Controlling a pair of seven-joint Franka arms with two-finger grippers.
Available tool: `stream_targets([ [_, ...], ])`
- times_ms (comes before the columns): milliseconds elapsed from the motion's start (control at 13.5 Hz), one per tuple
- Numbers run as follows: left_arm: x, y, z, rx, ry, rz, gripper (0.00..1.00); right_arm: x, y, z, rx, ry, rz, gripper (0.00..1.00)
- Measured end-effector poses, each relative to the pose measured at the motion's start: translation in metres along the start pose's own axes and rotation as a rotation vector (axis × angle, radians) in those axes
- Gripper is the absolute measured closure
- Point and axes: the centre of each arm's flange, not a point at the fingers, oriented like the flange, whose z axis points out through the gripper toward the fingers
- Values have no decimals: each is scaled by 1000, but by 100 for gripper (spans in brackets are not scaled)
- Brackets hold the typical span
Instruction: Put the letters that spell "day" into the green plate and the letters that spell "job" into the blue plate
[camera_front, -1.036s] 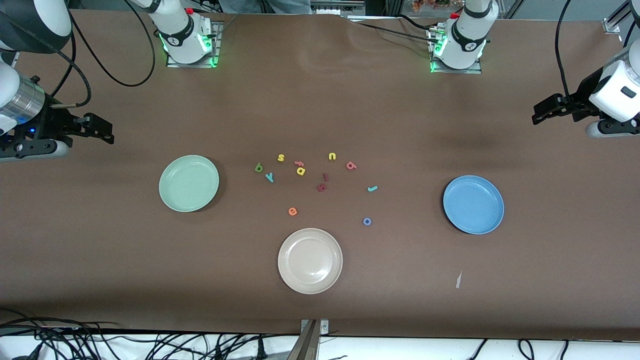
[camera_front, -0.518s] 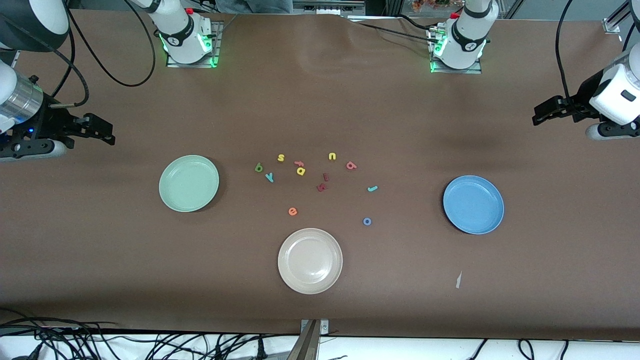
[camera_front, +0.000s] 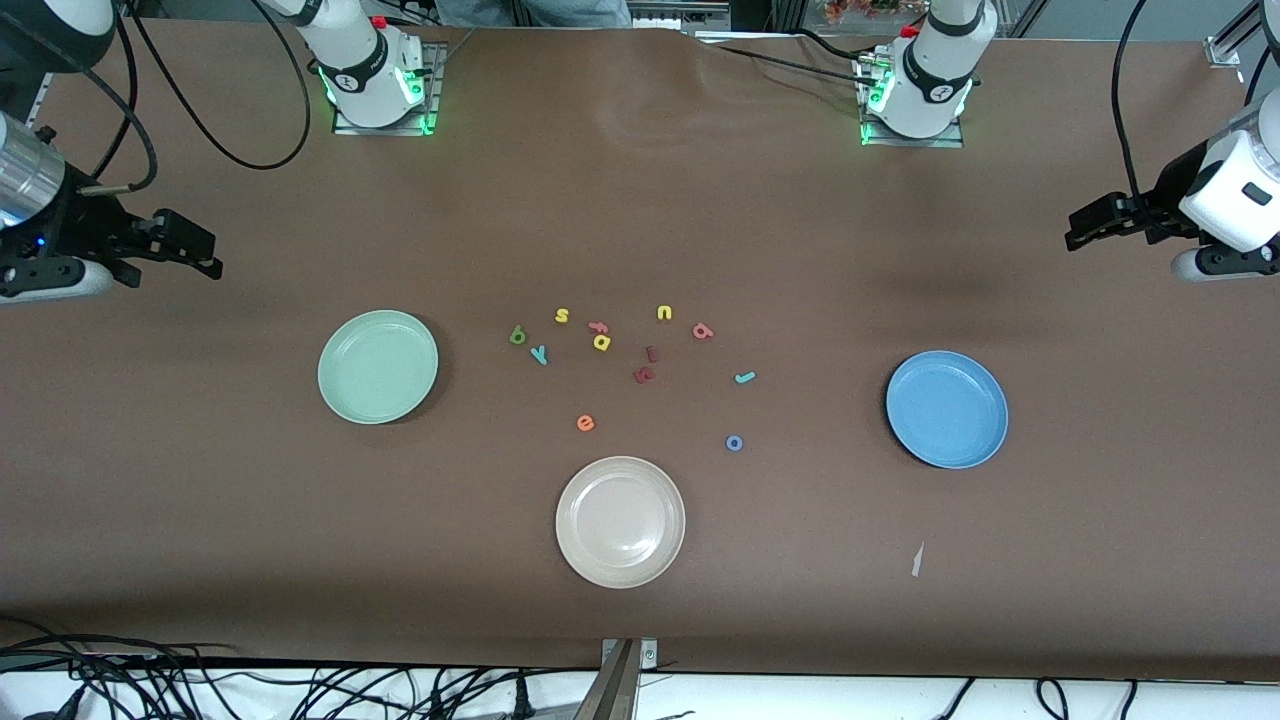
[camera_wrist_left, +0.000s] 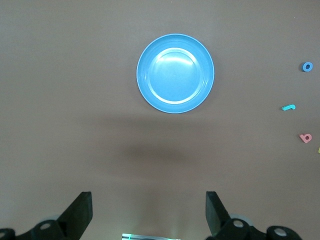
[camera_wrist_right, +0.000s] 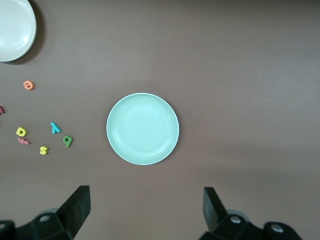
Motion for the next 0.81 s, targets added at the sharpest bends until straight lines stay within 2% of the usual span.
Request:
stream_targets([
  [814,1,0,4,1,-13,0,0,1,9,9,-1,-13,16,0],
])
